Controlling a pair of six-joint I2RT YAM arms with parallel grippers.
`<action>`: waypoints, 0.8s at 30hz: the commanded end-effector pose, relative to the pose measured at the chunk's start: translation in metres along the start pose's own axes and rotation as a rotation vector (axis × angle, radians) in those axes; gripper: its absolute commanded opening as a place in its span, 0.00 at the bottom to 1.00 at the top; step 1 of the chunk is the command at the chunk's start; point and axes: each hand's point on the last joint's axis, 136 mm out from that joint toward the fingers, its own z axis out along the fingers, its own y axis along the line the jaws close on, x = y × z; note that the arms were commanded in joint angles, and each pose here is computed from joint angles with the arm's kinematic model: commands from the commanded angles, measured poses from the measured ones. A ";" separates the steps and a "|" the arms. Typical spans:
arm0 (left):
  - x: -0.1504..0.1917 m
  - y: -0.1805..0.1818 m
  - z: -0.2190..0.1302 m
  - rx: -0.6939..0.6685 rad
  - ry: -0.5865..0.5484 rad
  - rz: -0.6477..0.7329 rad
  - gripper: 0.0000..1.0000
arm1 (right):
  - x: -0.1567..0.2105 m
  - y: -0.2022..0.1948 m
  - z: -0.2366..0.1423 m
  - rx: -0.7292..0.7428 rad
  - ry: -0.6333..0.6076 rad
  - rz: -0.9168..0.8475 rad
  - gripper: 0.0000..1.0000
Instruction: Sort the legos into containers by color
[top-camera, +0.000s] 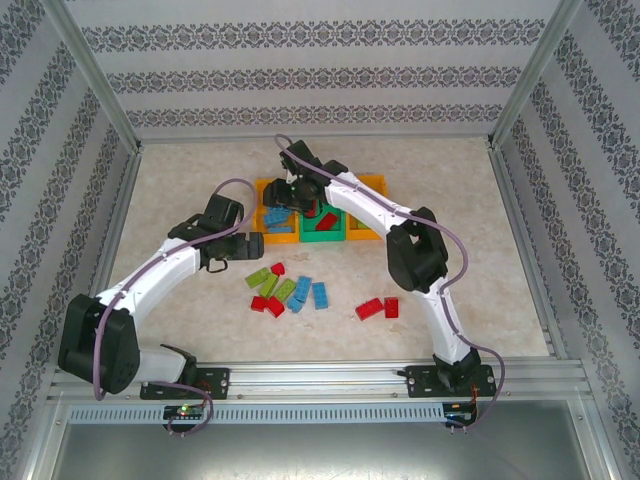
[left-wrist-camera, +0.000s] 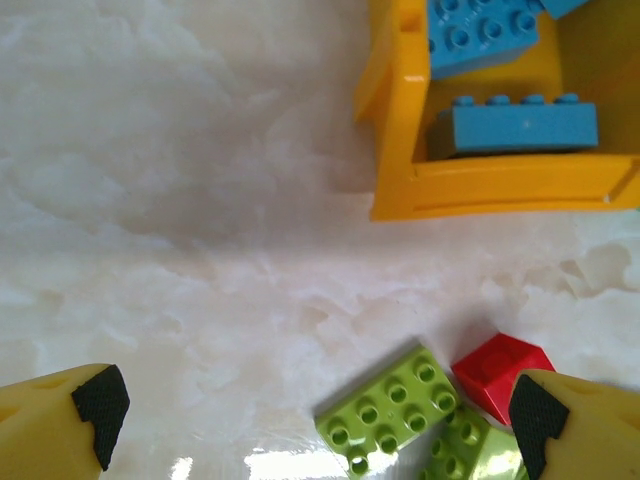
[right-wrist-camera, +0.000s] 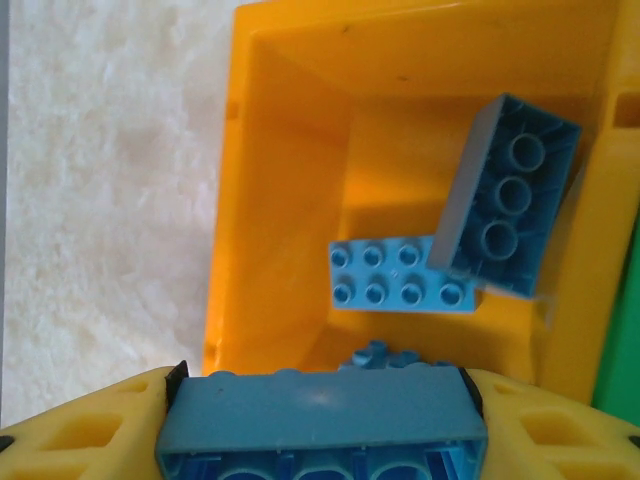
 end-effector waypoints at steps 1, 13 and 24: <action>0.001 -0.019 -0.004 0.107 -0.014 0.050 1.00 | -0.014 -0.002 0.005 -0.028 -0.004 0.047 0.59; 0.028 -0.063 0.020 0.164 0.092 0.297 0.98 | -0.012 0.003 0.011 -0.036 0.003 0.044 0.86; 0.040 -0.091 0.031 0.185 0.164 0.427 0.90 | -0.013 0.009 -0.020 -0.048 -0.046 0.021 0.87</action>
